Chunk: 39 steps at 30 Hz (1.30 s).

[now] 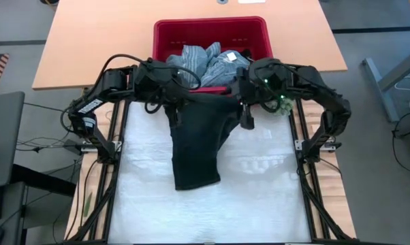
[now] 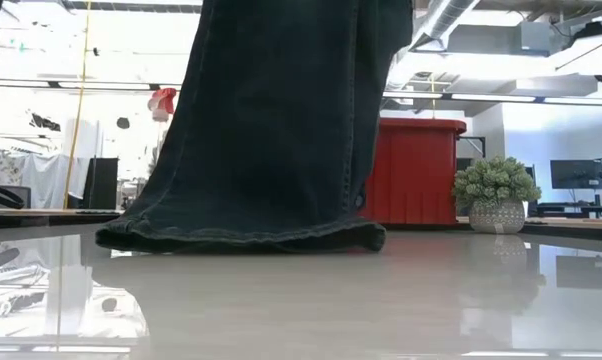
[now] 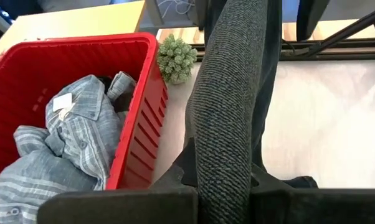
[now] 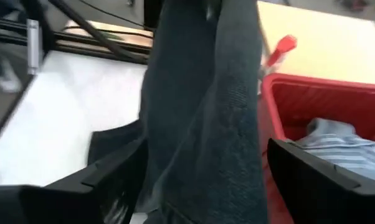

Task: Fold Laundry from Bin
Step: Fold the dark blue pants

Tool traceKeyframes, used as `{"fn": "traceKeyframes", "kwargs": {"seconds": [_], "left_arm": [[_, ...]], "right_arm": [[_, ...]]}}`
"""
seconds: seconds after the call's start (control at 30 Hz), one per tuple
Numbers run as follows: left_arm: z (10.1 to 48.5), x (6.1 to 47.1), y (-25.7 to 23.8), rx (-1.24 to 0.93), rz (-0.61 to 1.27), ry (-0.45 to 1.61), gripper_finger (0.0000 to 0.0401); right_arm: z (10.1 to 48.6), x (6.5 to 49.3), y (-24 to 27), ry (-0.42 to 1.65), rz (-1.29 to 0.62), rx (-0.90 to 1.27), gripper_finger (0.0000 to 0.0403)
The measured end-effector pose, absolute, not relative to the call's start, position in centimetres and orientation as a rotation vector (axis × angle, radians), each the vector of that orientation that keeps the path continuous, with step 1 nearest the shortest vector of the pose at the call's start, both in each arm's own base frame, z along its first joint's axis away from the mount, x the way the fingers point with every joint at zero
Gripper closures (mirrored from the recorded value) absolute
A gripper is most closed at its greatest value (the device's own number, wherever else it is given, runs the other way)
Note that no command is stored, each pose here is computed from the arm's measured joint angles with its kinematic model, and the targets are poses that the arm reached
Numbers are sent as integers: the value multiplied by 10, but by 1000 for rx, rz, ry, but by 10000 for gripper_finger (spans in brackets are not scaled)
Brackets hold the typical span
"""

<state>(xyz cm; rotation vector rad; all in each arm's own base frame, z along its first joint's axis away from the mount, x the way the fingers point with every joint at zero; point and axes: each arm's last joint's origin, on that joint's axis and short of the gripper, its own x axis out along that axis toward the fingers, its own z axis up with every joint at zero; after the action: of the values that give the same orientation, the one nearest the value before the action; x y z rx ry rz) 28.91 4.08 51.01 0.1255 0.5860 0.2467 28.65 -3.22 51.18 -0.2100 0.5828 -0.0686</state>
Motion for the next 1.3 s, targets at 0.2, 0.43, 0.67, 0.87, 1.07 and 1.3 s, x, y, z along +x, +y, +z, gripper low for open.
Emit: {"fn": "traceKeyframes", "kwargs": {"seconds": [0.2, 0.43, 0.67, 0.87, 1.07, 1.3], "left_arm": [[514, 291, 43, 181, 282, 555, 400], [524, 293, 54, 271, 408, 464, 400], [551, 285, 62, 514, 535, 324, 400], [565, 267, 55, 642, 475, 266, 401], [539, 266, 25, 368, 122, 392, 401], [496, 290, -45, 197, -76, 532, 401]], "right_arm": [[515, 284, -35, 580, -150, -286, 168], [524, 283, -55, 502, -224, -336, 364], [557, 272, -70, 249, -327, -504, 364], [563, 270, -68, 179, -266, -498, 364], [539, 272, -37, 369, -40, -314, 364], [499, 282, 38, 599, 214, -149, 364]]}}
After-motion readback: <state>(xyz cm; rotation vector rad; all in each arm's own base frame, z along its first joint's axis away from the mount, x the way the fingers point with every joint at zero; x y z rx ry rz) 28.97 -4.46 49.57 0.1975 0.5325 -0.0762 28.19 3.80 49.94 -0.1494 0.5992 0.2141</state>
